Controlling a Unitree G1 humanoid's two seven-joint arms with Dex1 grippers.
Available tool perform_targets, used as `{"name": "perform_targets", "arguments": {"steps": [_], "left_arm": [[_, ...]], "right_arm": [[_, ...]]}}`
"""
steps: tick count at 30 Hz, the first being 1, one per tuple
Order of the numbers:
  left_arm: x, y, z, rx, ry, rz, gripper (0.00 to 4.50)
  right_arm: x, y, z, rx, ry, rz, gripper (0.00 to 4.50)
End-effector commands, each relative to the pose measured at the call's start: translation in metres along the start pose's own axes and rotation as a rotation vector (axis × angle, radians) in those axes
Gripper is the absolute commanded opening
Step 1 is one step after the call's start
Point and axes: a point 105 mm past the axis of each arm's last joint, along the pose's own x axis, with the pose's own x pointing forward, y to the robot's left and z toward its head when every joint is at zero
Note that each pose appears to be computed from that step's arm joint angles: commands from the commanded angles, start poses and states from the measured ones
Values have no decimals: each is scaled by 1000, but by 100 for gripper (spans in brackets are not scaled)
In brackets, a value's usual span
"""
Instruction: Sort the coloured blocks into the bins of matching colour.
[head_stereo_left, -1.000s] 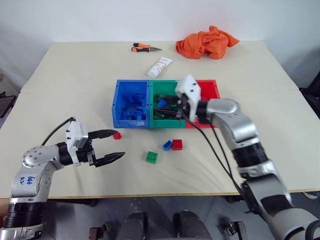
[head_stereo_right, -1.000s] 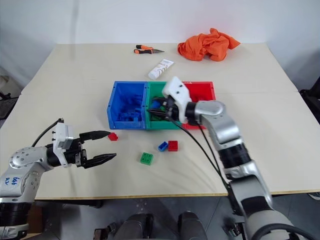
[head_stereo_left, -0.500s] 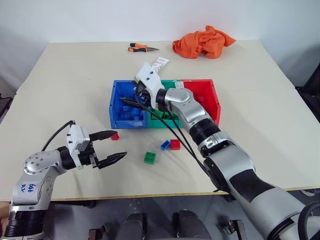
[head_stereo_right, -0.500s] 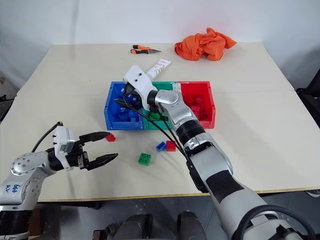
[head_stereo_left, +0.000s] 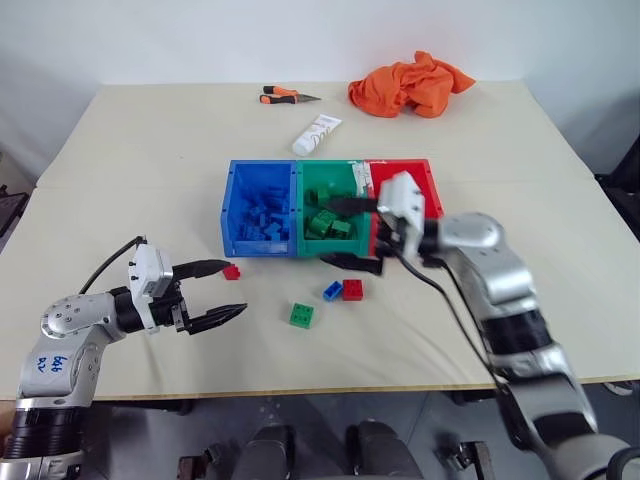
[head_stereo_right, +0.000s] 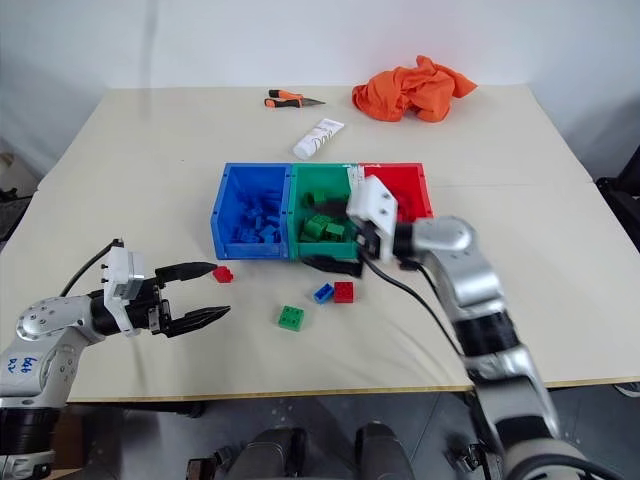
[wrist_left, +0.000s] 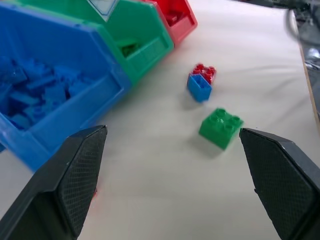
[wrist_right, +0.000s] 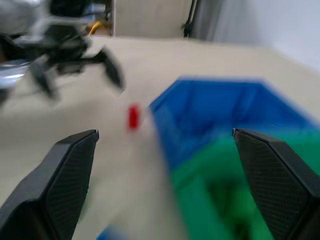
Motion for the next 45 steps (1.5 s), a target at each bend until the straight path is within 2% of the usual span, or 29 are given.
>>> {"name": "perform_targets", "arguments": {"steps": [1, 6, 11, 16, 21, 29, 38, 41, 45], "left_arm": [[-8, 1, 4, 28, 9, -20, 450], [-11, 1, 2, 23, 25, -28, 450], [-8, 3, 1, 28, 26, -37, 450], [-3, 4, 5, 37, 16, -41, 450], [0, 0, 8, 43, 8, -47, 450], [-2, -10, 8, 32, -3, -17, 450], [-2, -9, 8, 30, -9, 9, 450], [-2, -9, 7, 29, -11, 15, 450], [-1, -8, 5, 25, -12, 19, 450]], "right_arm": [[-39, 10, 3, 13, 60, -32, 447], [-97, 29, -29, 105, 272, -115, 447], [-114, 34, -53, 137, 374, -169, 447], [-100, 27, -60, 120, 376, -188, 447], [-55, 17, -67, 112, 312, -159, 447], [-9, 11, -77, 113, 278, -107, 447], [21, -5, -85, 107, 258, -88, 447], [21, -4, -82, 95, 253, -75, 389], [14, -2, -75, 79, 235, -93, 256]]}}
